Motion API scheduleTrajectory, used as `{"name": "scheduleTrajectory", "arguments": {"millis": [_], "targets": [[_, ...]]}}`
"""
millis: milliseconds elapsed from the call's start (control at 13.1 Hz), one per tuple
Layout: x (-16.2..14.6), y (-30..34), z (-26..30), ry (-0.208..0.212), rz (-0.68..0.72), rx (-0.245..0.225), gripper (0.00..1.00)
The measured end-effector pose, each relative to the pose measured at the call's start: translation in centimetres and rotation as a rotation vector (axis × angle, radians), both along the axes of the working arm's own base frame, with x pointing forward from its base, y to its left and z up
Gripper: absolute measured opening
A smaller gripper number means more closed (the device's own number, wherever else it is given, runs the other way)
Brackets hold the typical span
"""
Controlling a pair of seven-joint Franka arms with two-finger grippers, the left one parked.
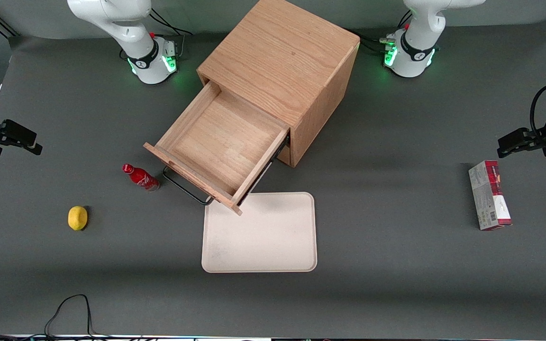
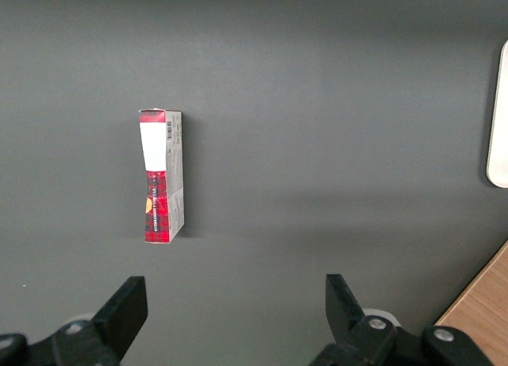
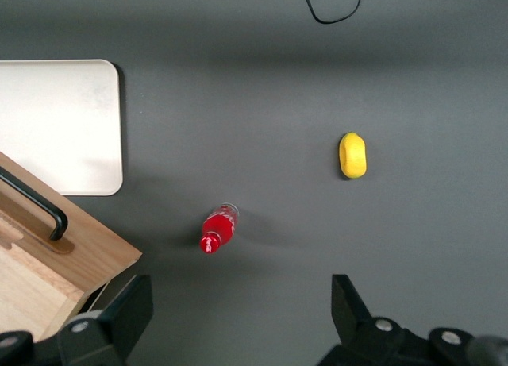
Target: Open upper drawer
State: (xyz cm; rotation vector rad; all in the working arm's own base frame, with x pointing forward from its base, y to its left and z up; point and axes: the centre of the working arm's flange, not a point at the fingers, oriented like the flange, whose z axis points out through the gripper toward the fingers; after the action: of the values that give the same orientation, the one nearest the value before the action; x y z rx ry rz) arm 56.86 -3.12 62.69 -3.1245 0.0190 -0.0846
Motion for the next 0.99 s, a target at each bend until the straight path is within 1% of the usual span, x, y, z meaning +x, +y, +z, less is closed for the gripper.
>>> {"name": "scheduleTrajectory", "arguments": {"millis": [994], "targets": [[0.4,-0.3,-1.1,0.02,-0.009,-0.005,1.0]]}}
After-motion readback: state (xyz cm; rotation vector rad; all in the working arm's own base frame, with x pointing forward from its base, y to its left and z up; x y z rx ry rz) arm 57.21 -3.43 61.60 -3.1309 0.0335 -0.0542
